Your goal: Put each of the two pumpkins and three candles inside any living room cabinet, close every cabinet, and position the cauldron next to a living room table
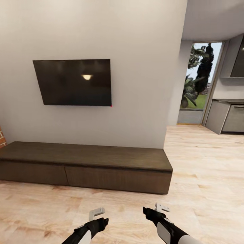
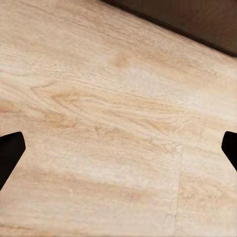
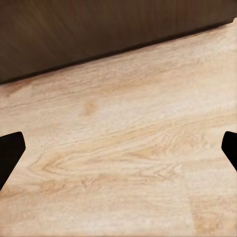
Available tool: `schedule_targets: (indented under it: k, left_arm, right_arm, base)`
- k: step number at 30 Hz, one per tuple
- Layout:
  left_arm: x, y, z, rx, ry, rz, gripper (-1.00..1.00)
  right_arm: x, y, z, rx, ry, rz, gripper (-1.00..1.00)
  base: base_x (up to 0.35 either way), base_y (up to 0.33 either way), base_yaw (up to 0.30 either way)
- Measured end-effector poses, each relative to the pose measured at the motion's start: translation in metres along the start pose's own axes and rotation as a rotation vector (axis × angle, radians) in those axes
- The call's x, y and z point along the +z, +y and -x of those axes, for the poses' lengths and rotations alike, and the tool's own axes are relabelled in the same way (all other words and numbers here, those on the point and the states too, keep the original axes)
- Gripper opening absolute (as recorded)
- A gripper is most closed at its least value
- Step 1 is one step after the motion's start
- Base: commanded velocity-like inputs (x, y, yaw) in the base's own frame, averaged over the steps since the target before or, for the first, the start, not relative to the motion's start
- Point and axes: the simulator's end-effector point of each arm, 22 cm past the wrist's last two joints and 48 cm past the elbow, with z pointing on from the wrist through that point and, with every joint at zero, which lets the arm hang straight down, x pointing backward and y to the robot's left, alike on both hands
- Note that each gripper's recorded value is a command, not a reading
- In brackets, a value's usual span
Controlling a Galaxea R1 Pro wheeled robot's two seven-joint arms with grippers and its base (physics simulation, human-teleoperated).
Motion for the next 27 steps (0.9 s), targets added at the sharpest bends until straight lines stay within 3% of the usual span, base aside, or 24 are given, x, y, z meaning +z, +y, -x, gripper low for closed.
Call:
schedule_targets:
  k: [7, 23, 27]
  left_arm:
    - [0.0, 0.0, 0.0, 0.0, 0.0, 0.0, 1.0]
    - [-0.001, 0.0, 0.005, -0.006, -0.003, -0.012, 1.0]
    - [-0.006, 0.008, 0.03, 0.001, -0.029, -0.021, 1.0]
  right_arm:
    - [0.0, 0.002, 0.002, -0.003, -0.004, 0.004, 1.0]
    - [0.0, -0.001, 0.001, 0.005, -0.002, 0.002, 1.0]
    - [0.0, -0.015, 0.002, 0.059, 0.002, 0.034, 1.0]
  base:
    - [0.01, 0.14, -0.002]
    - [0.0, 0.004, 0.0]
    - [0.0, 0.0, 0.0]
